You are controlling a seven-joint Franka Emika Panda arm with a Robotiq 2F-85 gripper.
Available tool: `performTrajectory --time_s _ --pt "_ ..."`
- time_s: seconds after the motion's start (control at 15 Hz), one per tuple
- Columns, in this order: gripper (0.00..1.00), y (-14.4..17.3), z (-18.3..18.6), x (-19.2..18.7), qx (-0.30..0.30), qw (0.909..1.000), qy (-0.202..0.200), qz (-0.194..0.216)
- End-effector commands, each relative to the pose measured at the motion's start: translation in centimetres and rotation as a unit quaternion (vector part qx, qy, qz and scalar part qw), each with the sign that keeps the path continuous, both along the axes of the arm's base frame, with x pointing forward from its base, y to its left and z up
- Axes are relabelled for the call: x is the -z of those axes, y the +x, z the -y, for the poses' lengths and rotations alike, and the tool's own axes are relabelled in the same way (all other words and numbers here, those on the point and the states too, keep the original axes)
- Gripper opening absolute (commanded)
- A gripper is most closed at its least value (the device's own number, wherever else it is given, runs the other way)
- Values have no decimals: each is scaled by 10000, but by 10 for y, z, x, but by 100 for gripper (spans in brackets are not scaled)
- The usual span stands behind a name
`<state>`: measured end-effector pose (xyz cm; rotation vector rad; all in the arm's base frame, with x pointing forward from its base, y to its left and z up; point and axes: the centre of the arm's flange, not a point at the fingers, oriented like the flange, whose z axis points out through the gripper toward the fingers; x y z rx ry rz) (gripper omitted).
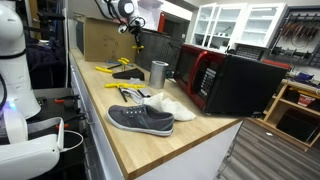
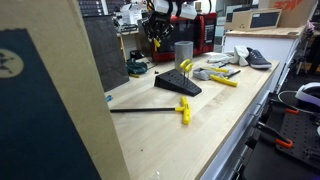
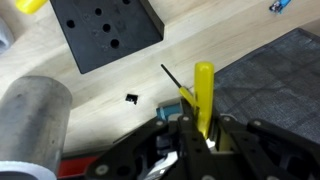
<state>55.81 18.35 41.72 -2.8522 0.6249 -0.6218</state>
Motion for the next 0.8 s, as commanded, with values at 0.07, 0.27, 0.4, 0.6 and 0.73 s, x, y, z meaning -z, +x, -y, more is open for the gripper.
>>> performTrajectory --time_s 0.07,0.27,0.4,0.6,0.73 --pt "16 -2 1 -2 26 10000 24 4" --pt "4 -2 2 -4 29 10000 24 60" --pt "4 -3 1 -8 398 9988 120 264" --pt "4 -8 3 -13 1014 9936 305 392" --pt "4 -13 3 -11 1456 9873 522 353"
